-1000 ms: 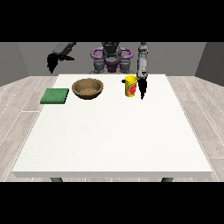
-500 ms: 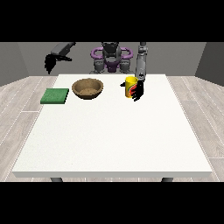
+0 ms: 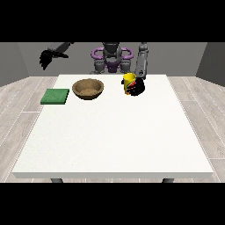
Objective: Pick the cup and pour the ball into the bowl, then pick the bowl and place it on the pad
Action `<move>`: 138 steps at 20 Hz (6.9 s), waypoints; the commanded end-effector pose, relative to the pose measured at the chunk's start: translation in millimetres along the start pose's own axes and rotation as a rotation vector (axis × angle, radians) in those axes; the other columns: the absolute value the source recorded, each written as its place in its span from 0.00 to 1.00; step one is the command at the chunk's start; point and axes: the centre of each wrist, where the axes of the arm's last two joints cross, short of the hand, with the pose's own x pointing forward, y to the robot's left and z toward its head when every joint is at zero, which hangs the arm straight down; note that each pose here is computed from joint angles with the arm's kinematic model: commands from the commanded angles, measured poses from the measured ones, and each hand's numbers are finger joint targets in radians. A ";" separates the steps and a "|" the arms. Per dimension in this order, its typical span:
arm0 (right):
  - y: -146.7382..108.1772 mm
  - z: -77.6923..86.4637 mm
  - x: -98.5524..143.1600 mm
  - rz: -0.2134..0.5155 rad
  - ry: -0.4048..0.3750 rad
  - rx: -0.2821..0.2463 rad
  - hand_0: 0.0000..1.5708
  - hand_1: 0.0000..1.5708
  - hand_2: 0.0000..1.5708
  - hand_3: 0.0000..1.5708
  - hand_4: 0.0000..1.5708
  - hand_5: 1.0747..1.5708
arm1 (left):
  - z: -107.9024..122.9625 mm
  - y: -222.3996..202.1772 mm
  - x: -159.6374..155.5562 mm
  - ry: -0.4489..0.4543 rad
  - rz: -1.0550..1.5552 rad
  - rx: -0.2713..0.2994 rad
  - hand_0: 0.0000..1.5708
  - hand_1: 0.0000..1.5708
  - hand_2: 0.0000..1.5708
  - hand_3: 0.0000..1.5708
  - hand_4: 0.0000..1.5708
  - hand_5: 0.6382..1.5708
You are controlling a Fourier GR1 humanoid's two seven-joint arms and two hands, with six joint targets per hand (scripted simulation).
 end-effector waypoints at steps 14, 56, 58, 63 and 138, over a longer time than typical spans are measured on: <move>-26.8 23.5 -39.7 -0.037 0.151 -0.057 0.00 0.00 0.00 0.00 0.00 0.99 | -139.4 57.5 67.4 0.062 -0.586 -0.132 0.94 0.94 1.00 1.00 1.00 0.69; -41.6 52.8 -67.6 -0.097 0.327 -0.095 0.00 0.00 0.00 0.00 0.00 0.99 | -117.1 -115.9 164.7 -0.305 -1.382 -0.416 0.95 0.95 1.00 1.00 1.00 0.49; -56.0 65.0 -62.6 -0.086 0.333 -0.103 0.00 0.00 0.00 0.00 0.00 0.99 | -124.1 -99.6 156.5 -0.095 -1.200 -0.333 0.83 0.83 1.00 1.00 1.00 0.59; -40.4 64.1 -71.9 -0.109 0.331 -0.139 0.00 0.00 0.00 0.00 0.16 0.99 | -107.9 -86.3 144.3 0.169 -0.651 -0.171 0.57 0.57 0.54 0.30 0.80 0.86; -61.7 -53.8 -14.0 0.403 0.612 -0.502 1.00 1.00 1.00 0.14 0.56 1.00 | -60.4 100.7 65.6 0.128 0.265 -0.126 0.00 0.00 0.00 0.00 0.80 0.93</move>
